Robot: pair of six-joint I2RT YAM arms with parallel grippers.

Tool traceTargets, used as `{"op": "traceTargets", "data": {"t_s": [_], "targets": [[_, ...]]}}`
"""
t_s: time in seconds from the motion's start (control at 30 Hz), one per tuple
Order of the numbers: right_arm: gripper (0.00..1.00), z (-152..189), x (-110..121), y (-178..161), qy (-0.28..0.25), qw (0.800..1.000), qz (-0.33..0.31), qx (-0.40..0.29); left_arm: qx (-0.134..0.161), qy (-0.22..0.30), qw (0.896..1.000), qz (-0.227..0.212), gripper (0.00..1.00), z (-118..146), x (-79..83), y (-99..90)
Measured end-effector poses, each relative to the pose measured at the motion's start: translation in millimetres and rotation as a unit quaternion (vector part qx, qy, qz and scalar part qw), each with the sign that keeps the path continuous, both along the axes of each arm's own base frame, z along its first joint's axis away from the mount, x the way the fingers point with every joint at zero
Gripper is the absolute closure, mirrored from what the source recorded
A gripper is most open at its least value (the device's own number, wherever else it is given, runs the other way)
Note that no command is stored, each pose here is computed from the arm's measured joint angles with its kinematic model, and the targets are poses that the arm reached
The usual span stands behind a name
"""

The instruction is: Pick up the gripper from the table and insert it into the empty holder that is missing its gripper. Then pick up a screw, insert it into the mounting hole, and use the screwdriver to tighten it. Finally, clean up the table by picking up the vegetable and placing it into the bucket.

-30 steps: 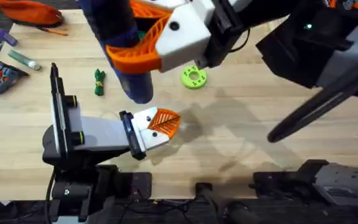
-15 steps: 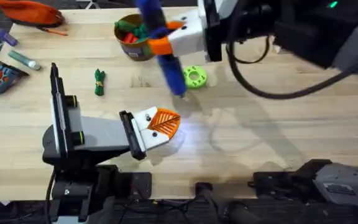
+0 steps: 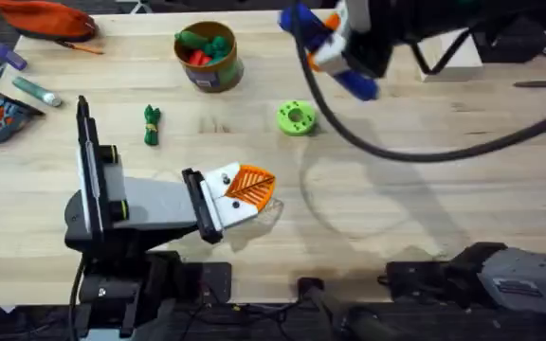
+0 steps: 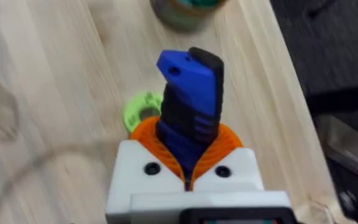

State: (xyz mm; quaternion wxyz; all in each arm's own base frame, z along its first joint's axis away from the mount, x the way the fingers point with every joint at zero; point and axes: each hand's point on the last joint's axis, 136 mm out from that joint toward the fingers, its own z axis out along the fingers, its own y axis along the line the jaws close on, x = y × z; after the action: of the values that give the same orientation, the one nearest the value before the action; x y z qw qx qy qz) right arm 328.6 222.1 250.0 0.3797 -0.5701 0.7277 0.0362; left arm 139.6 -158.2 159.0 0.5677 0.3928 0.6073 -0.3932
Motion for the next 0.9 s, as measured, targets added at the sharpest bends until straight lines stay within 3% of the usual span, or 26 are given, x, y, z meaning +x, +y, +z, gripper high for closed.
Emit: {"op": "traceTargets", "data": {"t_s": [0.3, 0.6, 0.9], "targets": [[0.980, -44, -5, -62, 0.008, 0.977, 0.031, -0.212, 0.000, 0.000, 1.000, 0.000, 0.993, 0, 0.0, 0.0], [0.980, -126, 25, -95, 0.094, 0.946, 0.045, -0.308, 0.000, 0.000, 1.000, 0.000, 0.993, 0, 0.0, 0.0], [0.980, -201, 24, -105, 0.183, 0.915, 0.074, -0.353, 0.000, 0.000, 1.000, 0.000, 0.993, 0, 0.0, 0.0]]}}
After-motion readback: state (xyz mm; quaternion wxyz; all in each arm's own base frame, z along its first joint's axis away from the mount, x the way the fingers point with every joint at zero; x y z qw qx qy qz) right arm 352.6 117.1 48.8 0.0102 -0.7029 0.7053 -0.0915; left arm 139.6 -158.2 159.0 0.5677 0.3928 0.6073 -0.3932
